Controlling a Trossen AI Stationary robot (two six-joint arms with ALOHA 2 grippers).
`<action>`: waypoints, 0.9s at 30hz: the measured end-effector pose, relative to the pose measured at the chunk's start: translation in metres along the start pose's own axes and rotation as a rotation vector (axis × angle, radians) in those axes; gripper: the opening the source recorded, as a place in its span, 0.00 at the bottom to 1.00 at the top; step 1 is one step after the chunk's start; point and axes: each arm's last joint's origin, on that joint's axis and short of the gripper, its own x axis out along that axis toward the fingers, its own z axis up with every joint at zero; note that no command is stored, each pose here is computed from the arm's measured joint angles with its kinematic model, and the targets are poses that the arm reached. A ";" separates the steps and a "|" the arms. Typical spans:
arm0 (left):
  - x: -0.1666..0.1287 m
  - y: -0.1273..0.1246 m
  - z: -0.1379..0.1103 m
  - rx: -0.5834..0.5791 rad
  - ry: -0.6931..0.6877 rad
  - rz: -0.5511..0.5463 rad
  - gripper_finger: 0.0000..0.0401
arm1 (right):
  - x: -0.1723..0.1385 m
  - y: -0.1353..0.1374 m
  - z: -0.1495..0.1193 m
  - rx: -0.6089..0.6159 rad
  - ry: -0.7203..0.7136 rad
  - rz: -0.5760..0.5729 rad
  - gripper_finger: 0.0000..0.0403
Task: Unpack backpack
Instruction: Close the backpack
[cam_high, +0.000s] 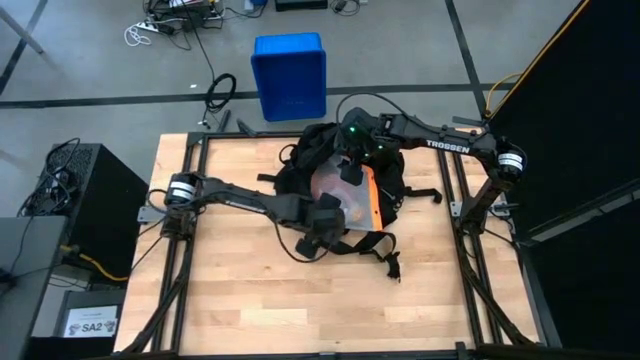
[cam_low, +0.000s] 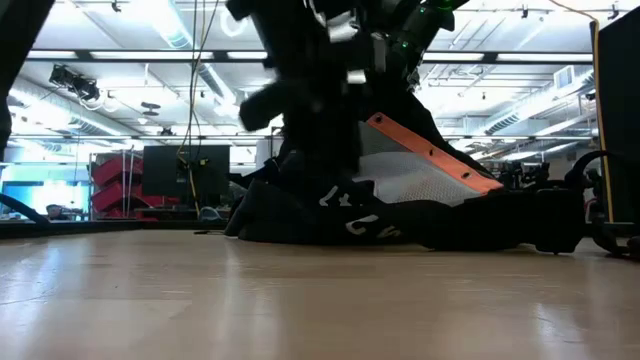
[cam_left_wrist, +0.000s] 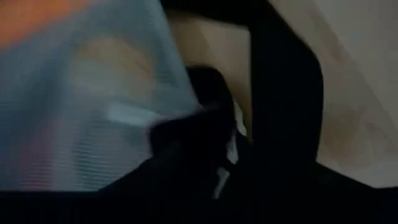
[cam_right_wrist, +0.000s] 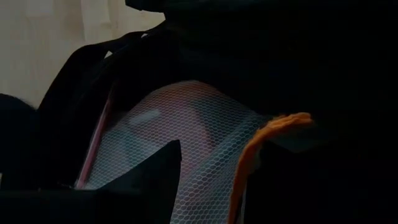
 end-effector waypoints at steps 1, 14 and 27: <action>0.007 0.000 -0.003 -0.001 0.031 -0.010 0.57 | 0.000 0.000 0.000 0.000 0.000 0.000 0.47; 0.043 0.000 -0.011 -0.049 0.180 0.122 0.61 | 0.000 0.000 0.001 -0.007 -0.011 -0.003 0.46; 0.047 0.014 -0.019 -0.130 0.213 0.205 0.01 | 0.000 0.000 0.001 -0.007 -0.011 -0.002 0.46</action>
